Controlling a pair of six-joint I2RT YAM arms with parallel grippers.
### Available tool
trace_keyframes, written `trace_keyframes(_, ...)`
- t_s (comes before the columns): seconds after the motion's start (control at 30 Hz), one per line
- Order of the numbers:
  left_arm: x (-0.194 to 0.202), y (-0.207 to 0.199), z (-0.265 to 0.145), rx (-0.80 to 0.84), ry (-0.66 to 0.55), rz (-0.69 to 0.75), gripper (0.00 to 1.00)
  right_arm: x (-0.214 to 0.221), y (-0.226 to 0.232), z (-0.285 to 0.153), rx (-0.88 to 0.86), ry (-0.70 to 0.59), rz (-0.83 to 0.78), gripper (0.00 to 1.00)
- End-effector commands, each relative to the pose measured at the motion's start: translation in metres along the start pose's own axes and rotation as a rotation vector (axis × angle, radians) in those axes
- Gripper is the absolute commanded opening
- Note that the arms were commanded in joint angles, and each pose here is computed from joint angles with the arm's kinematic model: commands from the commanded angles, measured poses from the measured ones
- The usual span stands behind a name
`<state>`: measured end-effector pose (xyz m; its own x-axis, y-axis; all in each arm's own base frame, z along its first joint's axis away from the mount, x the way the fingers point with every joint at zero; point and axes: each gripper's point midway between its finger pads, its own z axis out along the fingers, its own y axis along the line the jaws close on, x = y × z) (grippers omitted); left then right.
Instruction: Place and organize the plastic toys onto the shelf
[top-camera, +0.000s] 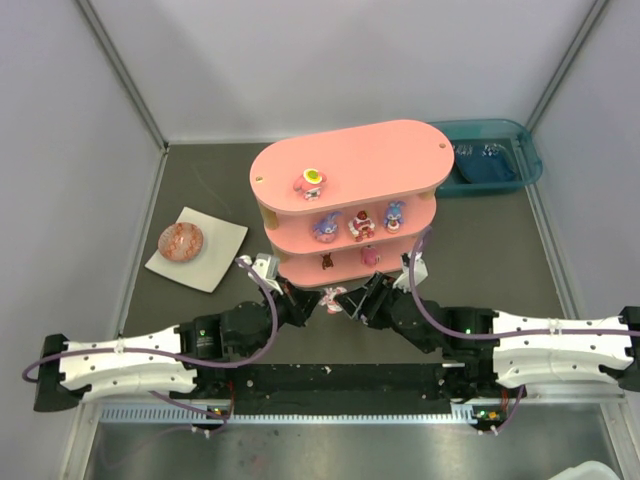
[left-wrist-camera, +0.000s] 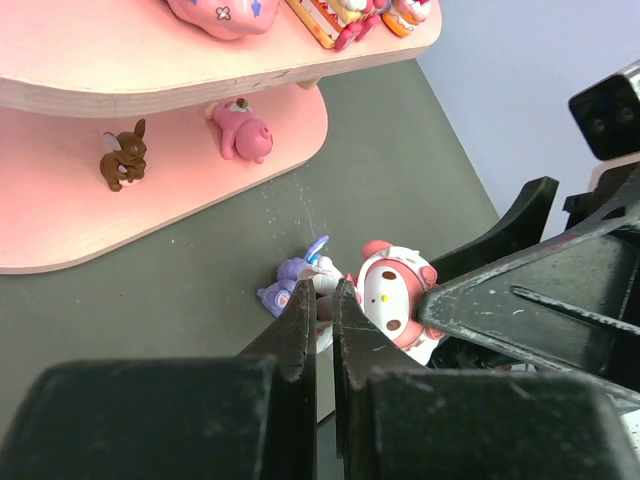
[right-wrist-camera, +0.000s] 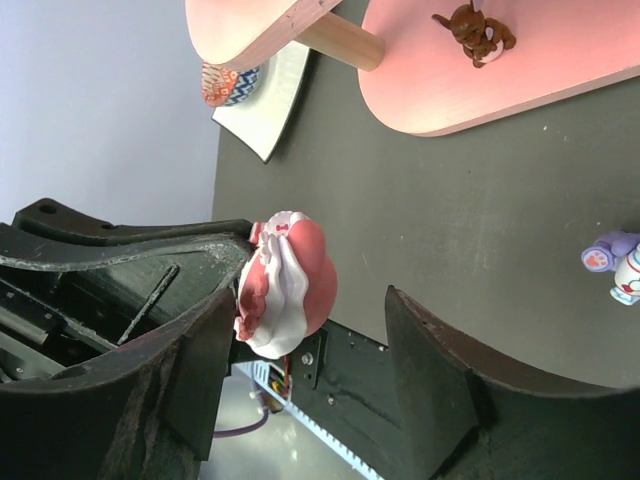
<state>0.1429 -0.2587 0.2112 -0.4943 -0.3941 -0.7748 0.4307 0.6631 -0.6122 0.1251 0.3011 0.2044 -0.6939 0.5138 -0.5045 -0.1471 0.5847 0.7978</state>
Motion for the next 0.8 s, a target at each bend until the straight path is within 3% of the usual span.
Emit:
trace_keyframes(0.0,-0.0318,-0.0288,-0.0049,0.079,-0.073,-0.062,0.00,0.0008,0.0132,0.0002,-0.047,-0.002,0.040,0.60)
trace_keyframes(0.27,-0.0295,-0.0298,-0.0053,0.088,-0.066,-0.078,0.00,0.0032,0.0143,0.0024,-0.053,0.001,0.042,0.54)
trace_keyframes(0.47,-0.0288,-0.0291,-0.0056,0.090,-0.069,-0.097,0.00,0.0077,0.0168,0.0045,-0.085,0.024,0.069,0.40)
trace_keyframes(0.57,-0.0286,-0.0294,-0.0060,0.096,-0.070,-0.102,0.00,0.0095,0.0180,0.0063,-0.101,0.036,0.088,0.28)
trace_keyframes(0.6,-0.0290,-0.0296,-0.0063,0.097,-0.071,-0.105,0.00,0.0093,0.0175,0.0070,-0.102,0.038,0.091,0.07)
trace_keyframes(0.63,-0.0288,-0.0293,-0.0064,0.097,-0.071,-0.106,0.00,0.0104,0.0172,0.0066,-0.108,0.045,0.067,0.00)
trace_keyframes(0.67,-0.0286,-0.0285,-0.0070,0.098,-0.072,-0.109,0.00,0.0097,0.0180,0.0060,-0.114,0.045,0.047,0.00)
trace_keyframes(0.77,-0.0288,-0.0254,-0.0089,0.097,-0.078,-0.119,0.23,0.0071,0.0204,0.0034,-0.133,0.041,-0.038,0.00)
